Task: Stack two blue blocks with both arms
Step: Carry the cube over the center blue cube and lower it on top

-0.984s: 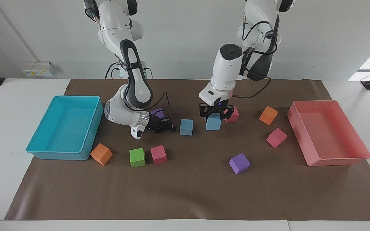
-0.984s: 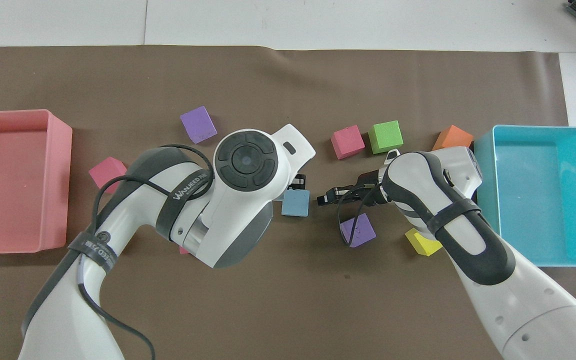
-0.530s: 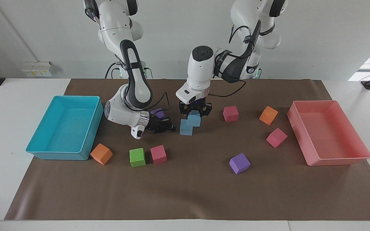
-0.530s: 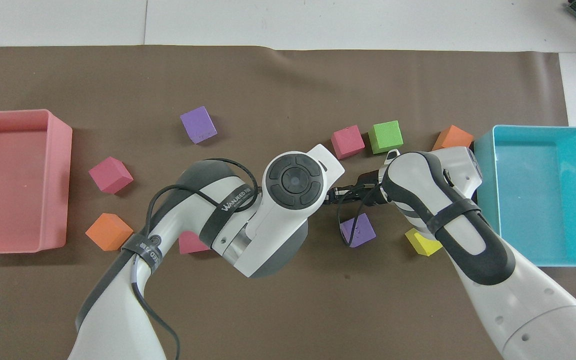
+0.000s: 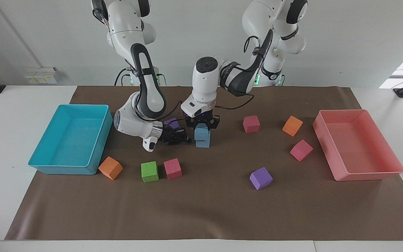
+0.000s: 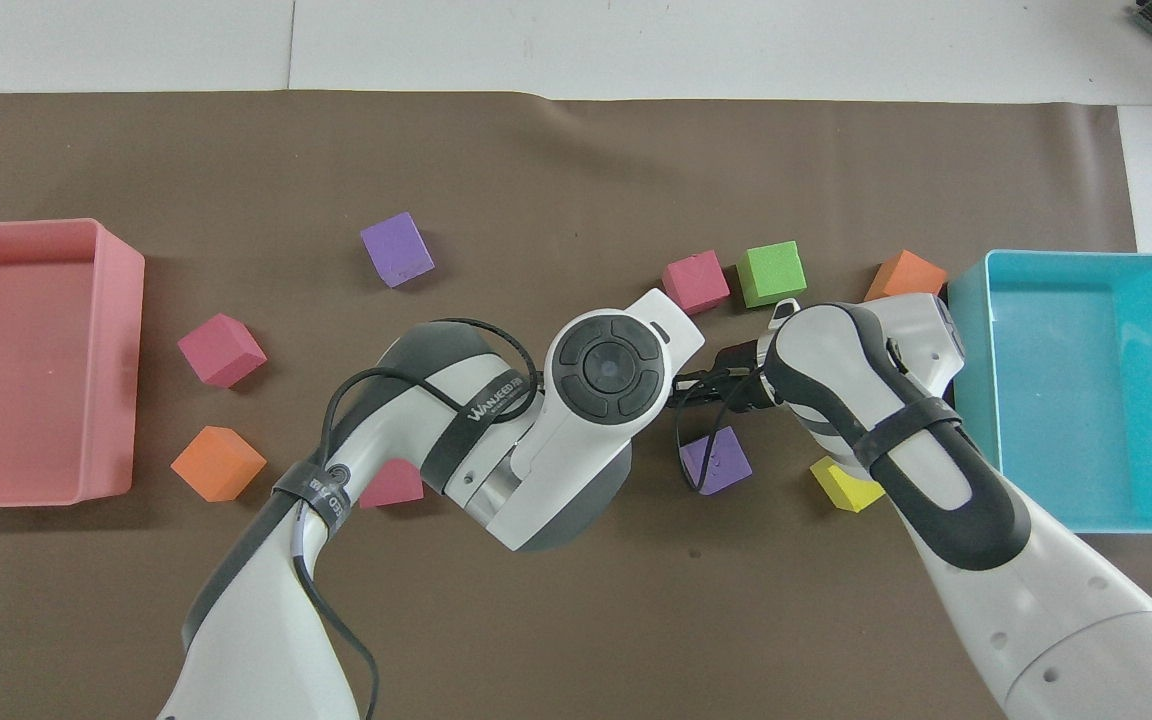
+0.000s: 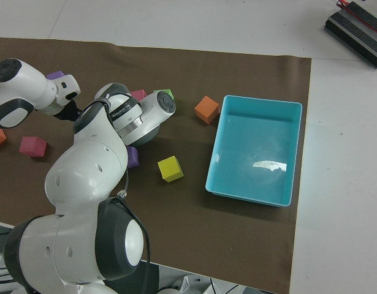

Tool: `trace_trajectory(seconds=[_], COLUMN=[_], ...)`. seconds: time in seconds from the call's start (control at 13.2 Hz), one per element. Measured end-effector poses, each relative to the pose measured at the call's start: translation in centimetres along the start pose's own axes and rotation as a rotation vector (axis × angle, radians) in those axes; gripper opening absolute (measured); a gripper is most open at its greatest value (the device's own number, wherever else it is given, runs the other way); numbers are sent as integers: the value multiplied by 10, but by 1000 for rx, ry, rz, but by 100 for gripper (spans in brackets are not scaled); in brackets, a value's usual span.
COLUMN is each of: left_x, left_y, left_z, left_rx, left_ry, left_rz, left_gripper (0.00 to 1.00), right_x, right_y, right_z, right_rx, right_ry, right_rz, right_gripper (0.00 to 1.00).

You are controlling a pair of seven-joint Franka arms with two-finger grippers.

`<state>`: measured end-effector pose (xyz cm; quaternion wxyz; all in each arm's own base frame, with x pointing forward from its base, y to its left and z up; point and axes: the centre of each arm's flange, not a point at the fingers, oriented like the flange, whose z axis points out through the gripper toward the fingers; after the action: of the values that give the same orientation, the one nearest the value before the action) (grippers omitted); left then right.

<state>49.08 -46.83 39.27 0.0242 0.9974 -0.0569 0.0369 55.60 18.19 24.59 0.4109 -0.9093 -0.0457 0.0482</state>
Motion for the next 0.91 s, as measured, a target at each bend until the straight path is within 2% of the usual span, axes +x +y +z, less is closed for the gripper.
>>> trace_trajectory(seconds=[0.91], left_x=[-3], left_y=[-4], left_z=[14], left_rx=[21], left_ry=[-18], left_rz=[2], left_gripper=[58], right_x=[-1], right_y=[1], right_z=[0], right_rx=[0], right_ry=[-1], right_rz=[1], right_gripper=[1])
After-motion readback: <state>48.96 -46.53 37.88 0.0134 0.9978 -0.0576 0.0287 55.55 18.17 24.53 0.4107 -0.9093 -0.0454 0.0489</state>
